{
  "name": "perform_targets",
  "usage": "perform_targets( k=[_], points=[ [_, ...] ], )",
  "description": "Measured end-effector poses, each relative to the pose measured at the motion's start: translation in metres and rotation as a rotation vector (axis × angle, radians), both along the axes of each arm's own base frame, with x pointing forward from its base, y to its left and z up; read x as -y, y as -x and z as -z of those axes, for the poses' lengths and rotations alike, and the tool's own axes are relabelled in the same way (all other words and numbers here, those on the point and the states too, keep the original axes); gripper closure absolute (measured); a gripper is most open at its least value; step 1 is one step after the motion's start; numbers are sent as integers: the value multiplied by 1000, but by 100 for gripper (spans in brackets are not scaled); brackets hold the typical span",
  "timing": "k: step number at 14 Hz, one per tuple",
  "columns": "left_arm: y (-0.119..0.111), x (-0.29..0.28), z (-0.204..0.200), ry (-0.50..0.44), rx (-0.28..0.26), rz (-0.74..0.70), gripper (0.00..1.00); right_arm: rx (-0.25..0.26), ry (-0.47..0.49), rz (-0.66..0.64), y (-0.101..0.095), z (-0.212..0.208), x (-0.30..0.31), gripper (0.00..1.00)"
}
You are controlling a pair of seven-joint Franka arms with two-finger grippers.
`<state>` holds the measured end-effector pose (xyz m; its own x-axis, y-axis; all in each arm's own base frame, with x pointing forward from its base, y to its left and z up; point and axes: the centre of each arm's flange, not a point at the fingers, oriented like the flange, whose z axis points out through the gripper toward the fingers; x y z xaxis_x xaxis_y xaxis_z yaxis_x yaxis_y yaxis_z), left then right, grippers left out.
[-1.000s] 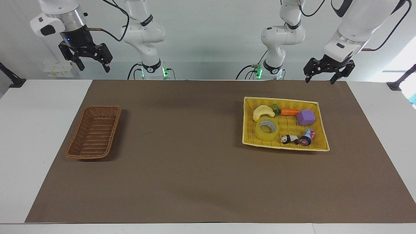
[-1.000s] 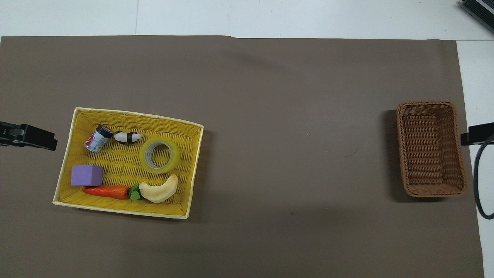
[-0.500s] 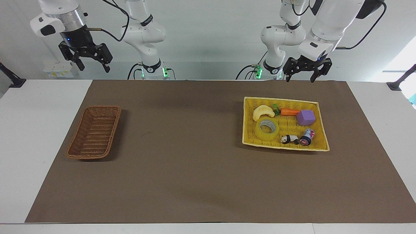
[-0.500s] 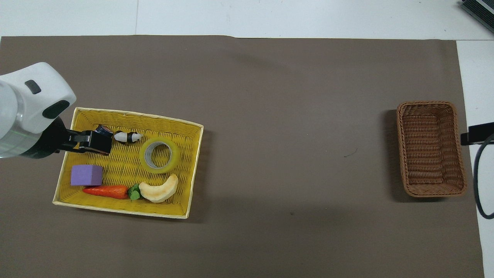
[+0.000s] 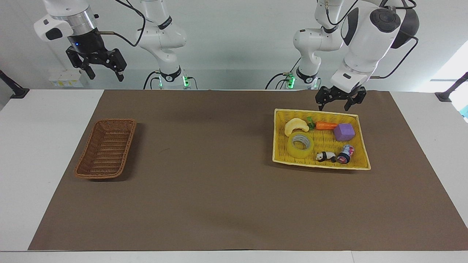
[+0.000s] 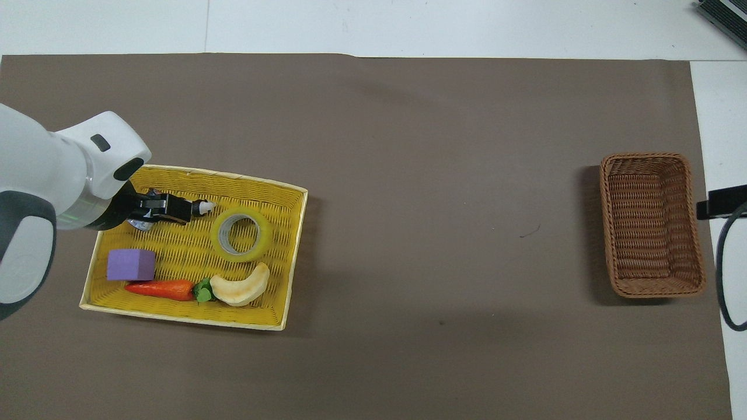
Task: Move tape to another basket
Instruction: 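Reach the left gripper into the yellow tray toward the tape roll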
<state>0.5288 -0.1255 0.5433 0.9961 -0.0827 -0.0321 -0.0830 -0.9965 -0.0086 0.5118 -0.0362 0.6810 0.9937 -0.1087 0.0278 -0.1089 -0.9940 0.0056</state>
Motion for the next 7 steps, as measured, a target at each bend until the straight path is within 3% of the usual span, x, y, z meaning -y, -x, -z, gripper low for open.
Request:
perform_targets(
  k=[7],
  points=[
    [-5,-12,97,65,17,-58,0,0,0,0,0,0,0,0]
  ],
)
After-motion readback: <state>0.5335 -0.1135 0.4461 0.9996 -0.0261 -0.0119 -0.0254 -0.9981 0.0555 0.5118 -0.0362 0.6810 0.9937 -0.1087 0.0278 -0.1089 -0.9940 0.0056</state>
